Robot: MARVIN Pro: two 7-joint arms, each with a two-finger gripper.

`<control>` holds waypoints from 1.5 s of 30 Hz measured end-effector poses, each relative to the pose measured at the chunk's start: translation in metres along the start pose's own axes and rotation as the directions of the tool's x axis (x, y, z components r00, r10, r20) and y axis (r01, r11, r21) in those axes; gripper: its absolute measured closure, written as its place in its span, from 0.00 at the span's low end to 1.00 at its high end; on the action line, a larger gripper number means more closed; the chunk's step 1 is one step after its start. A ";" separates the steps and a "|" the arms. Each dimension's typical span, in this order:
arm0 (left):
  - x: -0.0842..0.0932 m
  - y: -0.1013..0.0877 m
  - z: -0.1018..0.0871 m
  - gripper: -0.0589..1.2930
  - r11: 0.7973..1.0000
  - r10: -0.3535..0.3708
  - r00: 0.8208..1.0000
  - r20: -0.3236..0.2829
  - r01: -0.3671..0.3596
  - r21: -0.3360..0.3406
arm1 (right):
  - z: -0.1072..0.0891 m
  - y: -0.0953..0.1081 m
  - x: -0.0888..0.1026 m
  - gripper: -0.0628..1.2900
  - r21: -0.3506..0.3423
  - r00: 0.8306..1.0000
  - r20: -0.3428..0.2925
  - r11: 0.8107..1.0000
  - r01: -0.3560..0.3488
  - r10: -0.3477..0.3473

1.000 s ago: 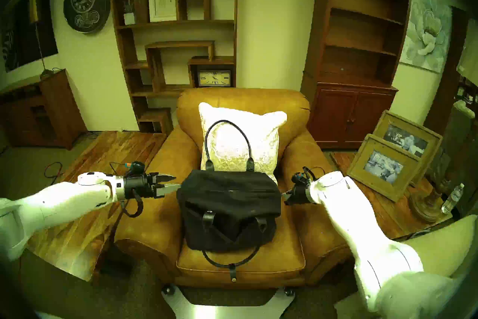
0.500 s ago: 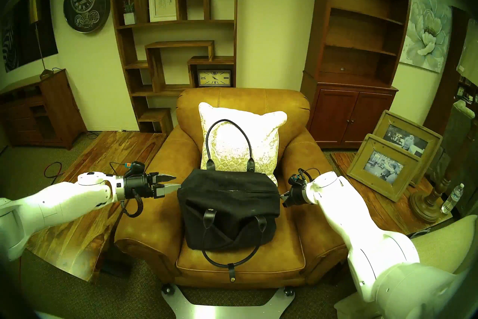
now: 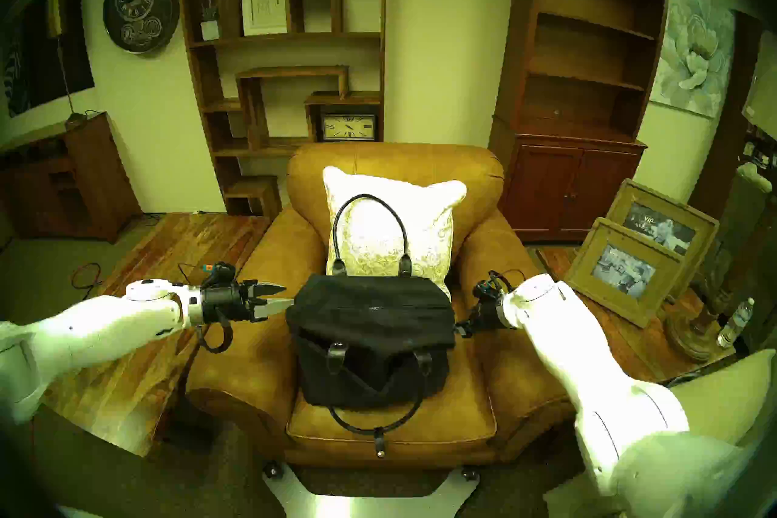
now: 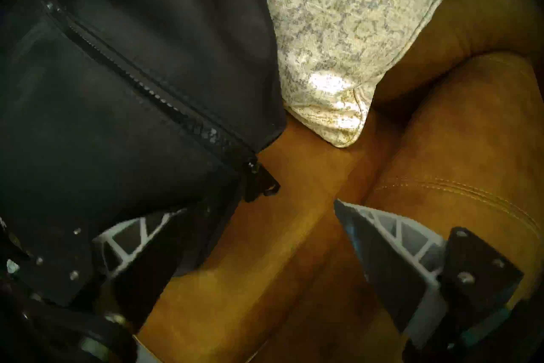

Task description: Close a bag with a zipper

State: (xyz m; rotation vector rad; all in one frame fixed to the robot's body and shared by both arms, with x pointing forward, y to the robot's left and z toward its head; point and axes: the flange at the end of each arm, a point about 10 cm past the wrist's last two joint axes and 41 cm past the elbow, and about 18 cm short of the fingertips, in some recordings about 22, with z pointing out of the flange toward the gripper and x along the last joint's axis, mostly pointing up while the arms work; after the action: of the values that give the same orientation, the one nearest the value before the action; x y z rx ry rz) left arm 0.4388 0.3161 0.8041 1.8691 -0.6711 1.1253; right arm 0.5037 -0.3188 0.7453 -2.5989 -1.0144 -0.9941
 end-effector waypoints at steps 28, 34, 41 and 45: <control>0.000 0.000 0.000 0.06 1.000 0.000 1.000 0.001 0.000 0.000 | -0.046 -0.050 0.074 0.08 0.104 0.861 -0.451 0.944 0.314 -0.236; 0.000 0.000 0.000 0.06 1.000 0.000 1.000 0.000 0.000 0.000 | -0.053 -0.068 0.062 0.08 0.124 0.835 -0.498 0.934 0.337 -0.235; 0.000 0.000 0.000 0.06 1.000 0.000 1.000 0.000 0.000 0.000 | -0.061 -0.080 0.052 0.08 0.091 0.820 -0.519 0.938 0.335 -0.243; 0.000 0.000 0.000 0.06 1.000 0.000 1.000 0.000 0.000 0.000 | -0.066 -0.084 0.051 0.08 0.053 0.815 -0.521 0.944 0.326 -0.252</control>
State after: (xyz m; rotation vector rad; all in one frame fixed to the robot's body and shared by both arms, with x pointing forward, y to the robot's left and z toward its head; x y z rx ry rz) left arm 0.4387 0.3163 0.8042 1.8690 -0.6717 1.1253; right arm 0.4415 -0.2534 0.8227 -1.9278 -1.2867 -1.5138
